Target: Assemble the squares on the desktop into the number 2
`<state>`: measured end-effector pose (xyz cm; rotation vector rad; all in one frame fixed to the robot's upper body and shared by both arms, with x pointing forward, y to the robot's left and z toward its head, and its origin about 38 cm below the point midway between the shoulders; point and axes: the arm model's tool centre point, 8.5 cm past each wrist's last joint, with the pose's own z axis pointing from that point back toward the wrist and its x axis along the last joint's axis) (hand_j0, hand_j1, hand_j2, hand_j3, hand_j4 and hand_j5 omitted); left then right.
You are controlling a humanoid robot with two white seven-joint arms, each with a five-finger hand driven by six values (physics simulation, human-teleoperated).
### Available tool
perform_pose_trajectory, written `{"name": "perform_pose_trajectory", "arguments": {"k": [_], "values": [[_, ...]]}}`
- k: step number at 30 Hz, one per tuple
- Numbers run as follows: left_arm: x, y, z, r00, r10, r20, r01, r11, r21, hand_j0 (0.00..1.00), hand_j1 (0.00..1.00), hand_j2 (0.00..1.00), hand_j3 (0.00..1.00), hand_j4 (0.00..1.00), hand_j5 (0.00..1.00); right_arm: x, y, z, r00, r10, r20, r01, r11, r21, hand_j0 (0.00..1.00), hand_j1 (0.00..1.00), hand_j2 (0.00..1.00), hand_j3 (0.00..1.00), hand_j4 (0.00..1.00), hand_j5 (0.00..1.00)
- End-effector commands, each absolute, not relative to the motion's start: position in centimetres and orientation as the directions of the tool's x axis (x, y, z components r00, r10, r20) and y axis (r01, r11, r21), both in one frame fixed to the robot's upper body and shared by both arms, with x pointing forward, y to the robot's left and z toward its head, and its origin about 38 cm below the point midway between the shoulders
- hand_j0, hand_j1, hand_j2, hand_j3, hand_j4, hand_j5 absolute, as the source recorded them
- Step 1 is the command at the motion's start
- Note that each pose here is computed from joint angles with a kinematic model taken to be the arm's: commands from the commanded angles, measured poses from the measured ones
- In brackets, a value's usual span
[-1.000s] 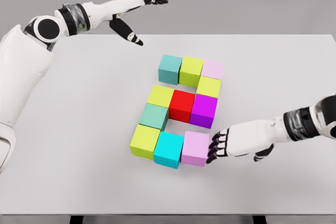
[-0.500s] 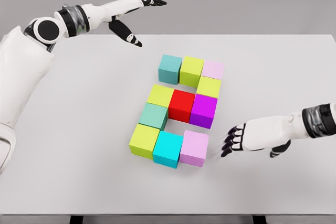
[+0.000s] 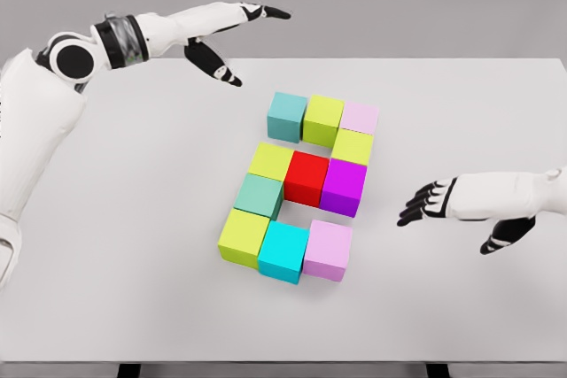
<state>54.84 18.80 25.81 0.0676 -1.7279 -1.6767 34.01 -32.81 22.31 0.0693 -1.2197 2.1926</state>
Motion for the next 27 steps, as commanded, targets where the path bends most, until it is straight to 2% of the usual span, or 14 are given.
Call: {"name": "perform_pose_trajectory", "arguments": {"k": [1, 6, 11, 17, 22, 27], "values": [[54.8, 19.3, 25.8, -0.738, -0.505, 0.448, 0.431, 0.159, 0.888, 1.00, 1.00, 1.00, 1.00, 1.00, 1.00, 34.0, -32.6, 23.0, -0.788, 0.484, 0.381, -0.565, -0.321, -0.760, 1.00, 1.00, 1.00, 1.00, 1.00, 1.00], [54.4, 20.9, 23.8, -0.708, -0.536, 0.459, 0.459, 0.145, 0.877, 1.00, 1.00, 1.00, 1.00, 1.00, 1.00, 33.8, -32.5, 22.6, -0.774, 0.477, 0.417, -0.588, -0.295, -0.754, 1.00, 1.00, 1.00, 1.00, 1.00, 1.00], [54.5, 22.1, 24.1, -0.700, -0.555, 0.450, 0.452, 0.145, 0.880, 1.00, 1.00, 1.00, 1.00, 1.00, 1.00, 33.0, -33.6, 21.8, -0.744, 0.501, 0.442, -0.607, -0.230, -0.761, 1.00, 1.00, 1.00, 1.00, 1.00, 1.00], [54.4, 23.7, 24.1, -0.688, -0.579, 0.438, 0.447, 0.137, 0.884, 1.00, 1.00, 1.00, 1.00, 1.00, 1.00, 33.1, -32.9, 21.7, -0.741, 0.477, 0.472, -0.613, -0.198, -0.765, 1.00, 1.00, 1.00, 1.00, 1.00, 1.00], [54.5, 23.7, 24.3, -0.688, -0.580, 0.436, 0.445, 0.137, 0.885, 1.00, 1.00, 1.00, 1.00, 1.00, 1.00, 32.1, -31.5, 19.7, -0.661, 0.402, 0.633, -0.712, -0.071, -0.698, 1.00, 1.00, 1.00, 1.00, 1.00, 1.00], [54.4, 24.0, 24.2, -0.686, -0.583, 0.435, 0.445, 0.136, 0.885, 1.00, 1.00, 1.00, 1.00, 1.00, 1.00, 32.1, -30.8, 19.6, -0.619, 0.346, 0.705, -0.749, 0.010, -0.662, 1.00, 1.00, 1.00, 1.00, 1.00, 1.00]]}}
